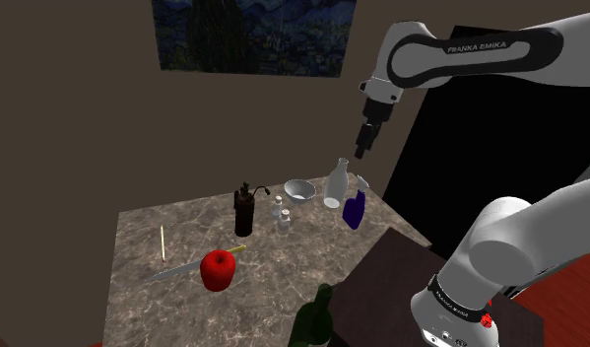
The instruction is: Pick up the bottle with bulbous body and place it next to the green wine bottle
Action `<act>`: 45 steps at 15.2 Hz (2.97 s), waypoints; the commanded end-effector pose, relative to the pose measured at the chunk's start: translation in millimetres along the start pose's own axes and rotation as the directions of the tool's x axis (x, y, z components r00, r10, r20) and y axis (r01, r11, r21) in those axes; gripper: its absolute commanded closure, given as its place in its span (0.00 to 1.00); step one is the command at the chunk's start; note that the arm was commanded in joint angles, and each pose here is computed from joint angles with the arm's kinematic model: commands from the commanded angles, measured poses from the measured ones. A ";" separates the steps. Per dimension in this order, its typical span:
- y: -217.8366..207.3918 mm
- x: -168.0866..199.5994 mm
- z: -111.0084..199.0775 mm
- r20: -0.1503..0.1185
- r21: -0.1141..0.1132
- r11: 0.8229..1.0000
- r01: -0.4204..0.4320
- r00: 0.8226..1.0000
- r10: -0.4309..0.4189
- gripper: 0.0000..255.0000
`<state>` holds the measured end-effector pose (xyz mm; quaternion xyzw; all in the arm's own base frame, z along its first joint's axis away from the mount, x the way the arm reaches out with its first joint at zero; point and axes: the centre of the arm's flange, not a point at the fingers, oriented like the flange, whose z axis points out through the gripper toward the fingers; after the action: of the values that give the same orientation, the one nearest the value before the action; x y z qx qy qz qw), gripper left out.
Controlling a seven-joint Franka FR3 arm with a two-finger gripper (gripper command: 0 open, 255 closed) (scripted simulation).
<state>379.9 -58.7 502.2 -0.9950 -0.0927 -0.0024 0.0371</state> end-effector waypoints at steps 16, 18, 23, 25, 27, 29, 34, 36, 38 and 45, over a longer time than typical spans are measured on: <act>177.0 72.5 105.5 0.002 -0.043 0.999 0.009 1.000 -0.009 0.00; 198.1 81.5 117.2 0.002 -0.047 0.999 0.009 1.000 -0.009 0.00; 251.2 104.1 146.0 0.003 -0.060 0.998 0.012 1.000 -0.011 0.00; 272.5 113.1 157.3 0.003 -0.065 0.998 0.012 1.000 -0.012 0.00; 284.9 118.4 163.8 0.003 -0.068 0.998 0.013 1.000 -0.013 0.00; 285.6 118.3 174.4 0.003 -0.068 0.998 0.013 1.000 -0.013 0.00; 287.6 118.3 203.7 0.003 -0.068 0.998 0.013 1.000 -0.013 0.00; 287.6 118.3 203.8 0.003 -0.068 0.998 0.013 1.000 -0.013 0.00; 287.6 118.3 203.7 0.003 -0.068 0.998 0.013 1.000 -0.013 0.00; 287.6 118.3 203.7 0.003 -0.068 0.998 0.013 1.000 -0.013 1.00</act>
<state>548.9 -303.6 279.6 -0.9951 -0.0991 -0.0045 0.0032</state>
